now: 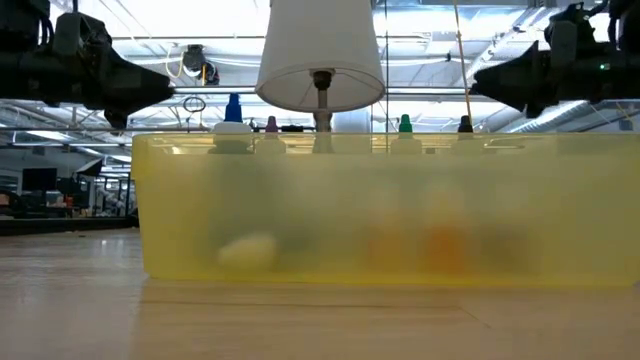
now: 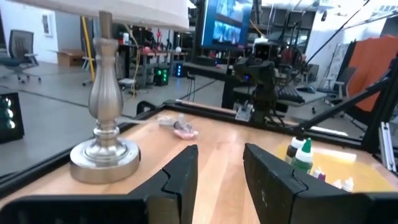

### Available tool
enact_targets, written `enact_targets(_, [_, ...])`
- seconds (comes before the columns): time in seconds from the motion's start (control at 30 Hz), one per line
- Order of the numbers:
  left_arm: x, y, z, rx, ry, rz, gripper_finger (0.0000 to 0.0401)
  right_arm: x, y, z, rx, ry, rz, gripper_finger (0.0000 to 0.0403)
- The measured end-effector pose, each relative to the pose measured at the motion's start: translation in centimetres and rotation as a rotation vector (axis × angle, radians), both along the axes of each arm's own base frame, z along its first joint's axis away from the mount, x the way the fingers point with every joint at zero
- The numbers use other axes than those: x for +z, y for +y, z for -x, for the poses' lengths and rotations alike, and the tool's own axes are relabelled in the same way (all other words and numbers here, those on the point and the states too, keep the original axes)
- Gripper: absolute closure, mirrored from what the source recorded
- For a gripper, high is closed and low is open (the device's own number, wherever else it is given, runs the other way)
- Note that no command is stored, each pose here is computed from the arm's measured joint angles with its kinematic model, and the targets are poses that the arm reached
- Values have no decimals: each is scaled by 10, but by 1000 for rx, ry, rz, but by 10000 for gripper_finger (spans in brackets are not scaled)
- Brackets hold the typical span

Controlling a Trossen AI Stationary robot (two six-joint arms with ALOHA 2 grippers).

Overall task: Pick & Place food coloring
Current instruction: Return to Home Position

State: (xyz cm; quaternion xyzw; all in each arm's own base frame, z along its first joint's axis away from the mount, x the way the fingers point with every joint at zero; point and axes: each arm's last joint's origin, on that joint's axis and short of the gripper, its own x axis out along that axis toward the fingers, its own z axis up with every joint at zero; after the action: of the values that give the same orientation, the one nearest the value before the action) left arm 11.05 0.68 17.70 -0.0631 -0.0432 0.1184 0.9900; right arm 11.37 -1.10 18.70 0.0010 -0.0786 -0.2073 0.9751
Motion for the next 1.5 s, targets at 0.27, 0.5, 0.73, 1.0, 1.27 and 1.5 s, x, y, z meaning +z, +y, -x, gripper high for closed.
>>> enact_targets(0.27, [-3, 0, 0, -1, 26, 19, 270, -7, -1, 21, -46, 38, -8, 229])
enact_targets(0.5, [-5, 1, 0, 37, 42, 41, 270, -10, -1, 20, -45, 76, -6, 229])
enact_targets(0.73, [-12, 1, -2, 45, 119, 20, 270, -11, -1, 19, -41, 87, -23, 229])
enact_targets(1.0, [-12, 1, -2, 45, 124, 17, 270, -10, -1, 19, -42, 70, -26, 229])
enact_targets(1.27, [-12, 1, -2, 45, 124, 15, 270, -9, -1, 19, -42, 67, -26, 229])
enact_targets(1.5, [-12, 1, -2, 45, 124, 15, 269, -9, -1, 19, -42, 67, -26, 229])
